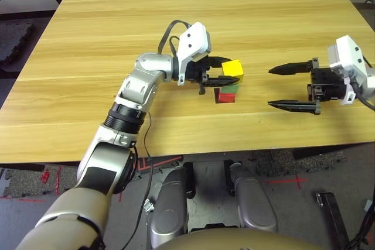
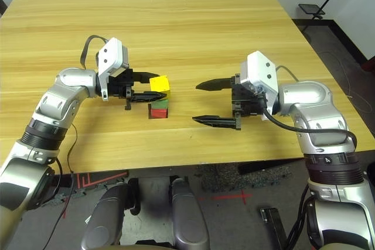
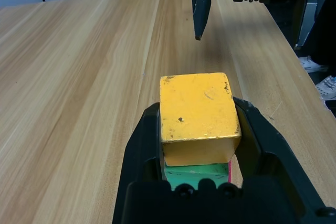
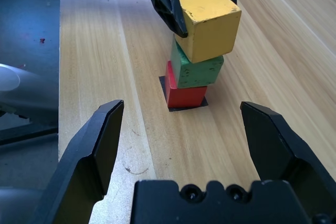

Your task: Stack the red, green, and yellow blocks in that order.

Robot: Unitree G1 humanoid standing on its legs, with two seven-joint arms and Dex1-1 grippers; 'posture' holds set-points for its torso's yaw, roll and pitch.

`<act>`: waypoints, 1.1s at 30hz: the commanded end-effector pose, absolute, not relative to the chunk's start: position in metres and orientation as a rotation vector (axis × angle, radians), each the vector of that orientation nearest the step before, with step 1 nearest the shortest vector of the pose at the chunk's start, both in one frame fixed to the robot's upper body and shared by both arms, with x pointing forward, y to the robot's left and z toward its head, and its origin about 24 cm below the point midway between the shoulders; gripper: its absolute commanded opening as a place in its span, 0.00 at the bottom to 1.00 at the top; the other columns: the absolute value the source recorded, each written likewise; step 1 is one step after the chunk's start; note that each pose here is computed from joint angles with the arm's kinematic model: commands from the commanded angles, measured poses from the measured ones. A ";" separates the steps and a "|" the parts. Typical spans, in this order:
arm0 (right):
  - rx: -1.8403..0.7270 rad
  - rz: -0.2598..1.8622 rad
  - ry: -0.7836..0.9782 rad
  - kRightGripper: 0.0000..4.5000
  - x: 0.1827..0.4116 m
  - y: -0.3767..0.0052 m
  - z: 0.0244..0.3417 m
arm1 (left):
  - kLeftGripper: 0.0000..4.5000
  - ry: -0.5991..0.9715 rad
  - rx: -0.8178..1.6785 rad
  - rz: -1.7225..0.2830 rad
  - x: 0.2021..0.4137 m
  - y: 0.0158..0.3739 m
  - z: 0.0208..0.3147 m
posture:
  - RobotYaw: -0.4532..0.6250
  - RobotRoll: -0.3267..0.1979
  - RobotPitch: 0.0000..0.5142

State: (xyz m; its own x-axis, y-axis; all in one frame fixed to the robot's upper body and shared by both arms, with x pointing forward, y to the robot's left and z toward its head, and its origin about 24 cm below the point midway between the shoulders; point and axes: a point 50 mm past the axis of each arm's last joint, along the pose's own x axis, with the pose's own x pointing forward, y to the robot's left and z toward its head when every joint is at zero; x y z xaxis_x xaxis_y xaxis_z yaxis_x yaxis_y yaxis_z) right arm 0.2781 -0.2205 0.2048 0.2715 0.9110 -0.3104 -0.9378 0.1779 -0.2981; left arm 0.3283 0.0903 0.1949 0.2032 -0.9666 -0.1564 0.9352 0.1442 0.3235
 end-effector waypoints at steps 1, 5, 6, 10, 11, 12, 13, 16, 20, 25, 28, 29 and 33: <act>-0.479 1.323 0.070 1.00 0.279 -0.219 0.200 | 0.43 -0.072 0.389 -1.389 0.325 0.089 0.187 | 0.54 0.66 0.46; -0.478 1.328 0.068 1.00 0.280 -0.218 0.198 | 0.43 -0.066 0.400 -1.393 0.325 0.091 0.187 | 0.55 0.67 0.46; -0.477 1.329 0.068 1.00 0.280 -0.218 0.198 | 0.43 -0.064 0.402 -1.395 0.325 0.091 0.186 | 0.55 0.67 0.46; -0.476 1.332 0.067 1.00 0.281 -0.218 0.198 | 0.65 -0.057 0.393 -1.386 0.326 0.090 0.187 | 0.55 0.67 0.46; -0.476 1.332 0.067 1.00 0.281 -0.218 0.198 | 0.73 -0.049 0.386 -1.388 0.326 0.090 0.188 | 0.55 0.67 0.46; -0.478 1.331 0.067 1.00 0.282 -0.218 0.197 | 0.80 -0.044 0.382 -1.389 0.327 0.090 0.188 | 0.55 0.67 0.46; -0.479 1.331 0.066 1.00 0.282 -0.218 0.197 | 0.89 -0.041 0.380 -1.390 0.327 0.090 0.189 | 0.55 0.67 0.46; -0.480 1.328 0.064 1.00 0.283 -0.218 0.196 | 0.99 -0.025 0.372 -1.396 0.327 0.091 0.189 | 0.55 0.68 0.46; -0.479 1.328 0.059 1.00 0.283 -0.218 0.196 | 0.99 -0.009 0.376 -1.397 0.328 0.094 0.191 | 0.55 0.68 0.45; -0.485 1.329 0.063 1.00 0.283 -0.221 0.198 | 0.99 0.011 0.398 -1.411 0.328 0.106 0.198 | 0.55 0.68 0.45; -0.493 1.324 0.069 1.00 0.282 -0.226 0.202 | 0.99 0.037 0.414 -1.399 0.329 0.119 0.202 | 0.55 0.68 0.45; -0.495 1.321 0.071 1.00 0.282 -0.229 0.204 | 0.99 0.043 0.427 -1.392 0.330 0.124 0.202 | 0.55 0.68 0.45; -0.510 1.277 0.084 1.00 0.285 -0.243 0.214 | 0.99 0.083 0.461 -1.359 0.332 0.149 0.206 | 0.55 0.67 0.46</act>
State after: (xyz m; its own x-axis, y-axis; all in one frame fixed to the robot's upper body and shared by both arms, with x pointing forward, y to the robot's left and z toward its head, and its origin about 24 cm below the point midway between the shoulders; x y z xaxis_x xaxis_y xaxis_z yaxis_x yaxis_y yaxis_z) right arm 0.2852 -0.2335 0.2076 0.2768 0.9010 -0.3341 -0.9368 0.1757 -0.3024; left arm 0.3312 0.1396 0.2032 0.2173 -0.9254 -0.3105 0.9541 0.1342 0.2679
